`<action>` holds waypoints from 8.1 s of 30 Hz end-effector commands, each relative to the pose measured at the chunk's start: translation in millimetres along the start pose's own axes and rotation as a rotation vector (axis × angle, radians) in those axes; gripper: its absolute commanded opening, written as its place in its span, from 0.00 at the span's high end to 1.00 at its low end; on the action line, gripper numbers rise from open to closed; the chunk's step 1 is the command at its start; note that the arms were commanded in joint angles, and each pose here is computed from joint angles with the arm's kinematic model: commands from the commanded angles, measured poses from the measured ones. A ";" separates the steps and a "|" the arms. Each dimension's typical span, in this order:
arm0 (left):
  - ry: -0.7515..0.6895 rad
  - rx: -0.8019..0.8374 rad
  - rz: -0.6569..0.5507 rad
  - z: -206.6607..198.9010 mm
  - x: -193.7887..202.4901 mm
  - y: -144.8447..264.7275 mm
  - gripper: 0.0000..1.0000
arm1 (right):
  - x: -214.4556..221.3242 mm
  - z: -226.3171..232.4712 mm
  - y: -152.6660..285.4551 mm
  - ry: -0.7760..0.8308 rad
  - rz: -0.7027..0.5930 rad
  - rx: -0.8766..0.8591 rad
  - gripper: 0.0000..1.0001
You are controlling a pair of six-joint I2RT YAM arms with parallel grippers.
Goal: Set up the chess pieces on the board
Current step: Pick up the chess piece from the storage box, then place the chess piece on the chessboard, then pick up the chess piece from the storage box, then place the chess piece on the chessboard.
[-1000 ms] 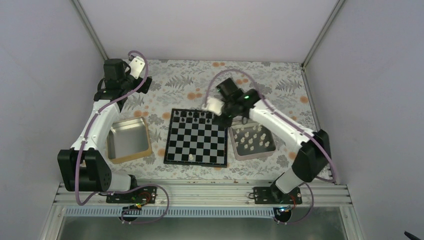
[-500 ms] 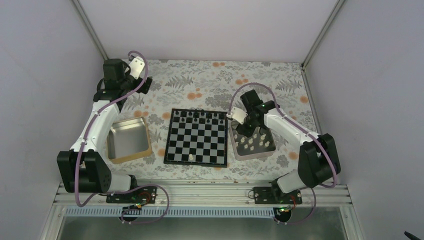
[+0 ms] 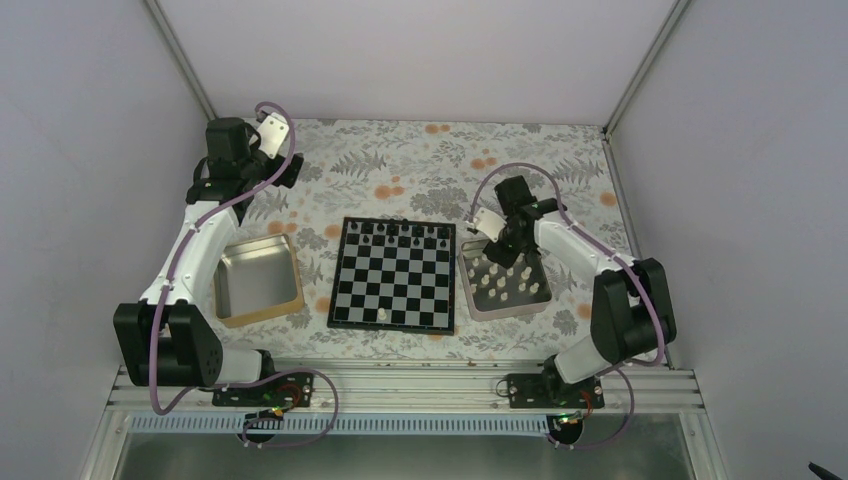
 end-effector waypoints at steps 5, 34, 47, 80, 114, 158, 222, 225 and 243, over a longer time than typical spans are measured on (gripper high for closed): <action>-0.014 -0.020 -0.015 3.9 -6.2 -0.8 0.00 | 15.0 -1.6 -11.5 -0.012 0.054 -0.047 0.53; -0.027 -0.032 -0.002 7.6 -8.4 -1.7 0.00 | 17.0 -3.0 -34.3 -0.037 0.070 -0.149 0.79; -0.029 -0.027 -0.006 6.3 -7.6 -1.1 0.00 | 13.7 -5.1 -10.9 -0.039 0.067 -0.131 0.91; -0.027 -0.036 -0.005 5.5 -6.0 1.4 0.00 | -58.2 195.4 1.1 0.471 0.044 -0.409 0.92; -0.032 -0.041 0.001 4.4 -3.5 1.5 0.00 | -41.0 214.3 -18.8 0.514 0.112 -0.414 0.72; -0.036 -0.072 0.037 6.2 2.8 -5.0 0.00 | 35.0 -31.8 -2.1 -0.034 0.031 -0.095 0.67; -0.039 -0.069 0.029 5.0 3.1 -3.6 0.00 | 17.3 -58.1 24.8 -0.011 0.068 0.035 0.95; -0.039 -0.071 0.025 5.5 2.0 -2.4 0.00 | 4.3 -45.0 45.7 0.020 0.038 0.039 0.95; -0.038 -0.088 0.026 6.8 1.8 0.7 0.00 | -38.6 149.9 25.7 0.382 0.005 -0.283 0.92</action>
Point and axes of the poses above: each gripper's point midway between its finger pads, its own y axis back along the fingers, its own z axis along the line the jaws close on, x = y × z, the point moved 8 cm from there along y, back along the fingers, and after that the axes turned 13 degrees about -y, right-handed, at the moved point
